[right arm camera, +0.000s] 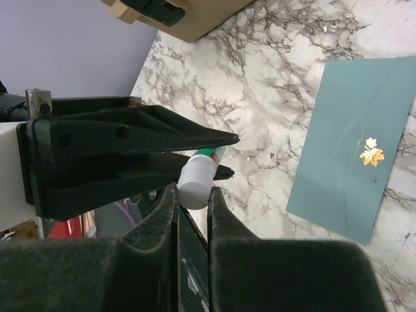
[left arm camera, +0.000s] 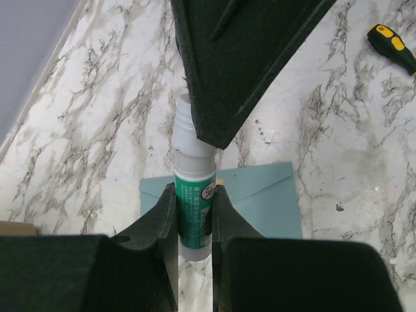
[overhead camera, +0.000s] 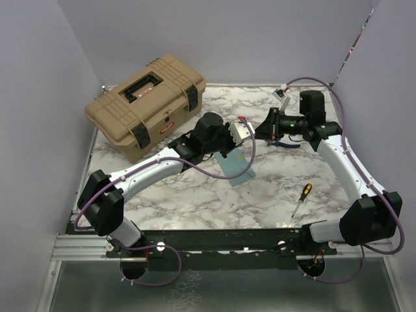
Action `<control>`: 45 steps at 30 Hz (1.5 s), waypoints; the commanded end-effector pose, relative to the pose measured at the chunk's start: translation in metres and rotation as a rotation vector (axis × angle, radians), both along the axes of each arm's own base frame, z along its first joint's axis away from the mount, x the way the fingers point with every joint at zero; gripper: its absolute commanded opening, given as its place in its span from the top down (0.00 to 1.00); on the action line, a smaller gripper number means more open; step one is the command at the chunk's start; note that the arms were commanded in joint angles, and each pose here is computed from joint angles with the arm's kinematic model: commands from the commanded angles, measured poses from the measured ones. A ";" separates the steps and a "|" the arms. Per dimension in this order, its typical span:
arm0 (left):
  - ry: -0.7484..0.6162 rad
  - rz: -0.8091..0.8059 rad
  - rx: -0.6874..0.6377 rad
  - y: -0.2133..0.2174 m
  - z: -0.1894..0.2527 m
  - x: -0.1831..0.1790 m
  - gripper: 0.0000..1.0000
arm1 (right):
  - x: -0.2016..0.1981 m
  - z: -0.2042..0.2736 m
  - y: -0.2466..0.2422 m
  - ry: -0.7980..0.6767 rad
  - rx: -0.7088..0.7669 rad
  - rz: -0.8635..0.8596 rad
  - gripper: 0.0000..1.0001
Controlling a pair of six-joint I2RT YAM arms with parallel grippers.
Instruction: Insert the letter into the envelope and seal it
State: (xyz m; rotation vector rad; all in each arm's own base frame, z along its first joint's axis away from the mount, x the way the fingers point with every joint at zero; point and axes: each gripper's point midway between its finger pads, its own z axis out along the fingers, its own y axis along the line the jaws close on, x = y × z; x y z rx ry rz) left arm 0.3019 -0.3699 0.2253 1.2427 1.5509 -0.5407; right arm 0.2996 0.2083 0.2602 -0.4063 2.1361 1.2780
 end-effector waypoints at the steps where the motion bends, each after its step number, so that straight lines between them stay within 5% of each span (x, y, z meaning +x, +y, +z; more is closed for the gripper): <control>1: -0.121 -0.076 0.025 -0.008 0.017 -0.003 1.00 | -0.009 0.001 0.002 0.055 -0.009 0.059 1.00; 23: -0.292 -0.141 -0.021 -0.046 0.067 0.005 1.00 | -0.017 -0.043 0.008 0.373 -0.090 -0.085 1.00; 45: -0.445 -0.301 -0.135 -0.080 0.106 -0.037 1.00 | -0.039 -0.071 0.019 0.620 0.005 -0.165 1.00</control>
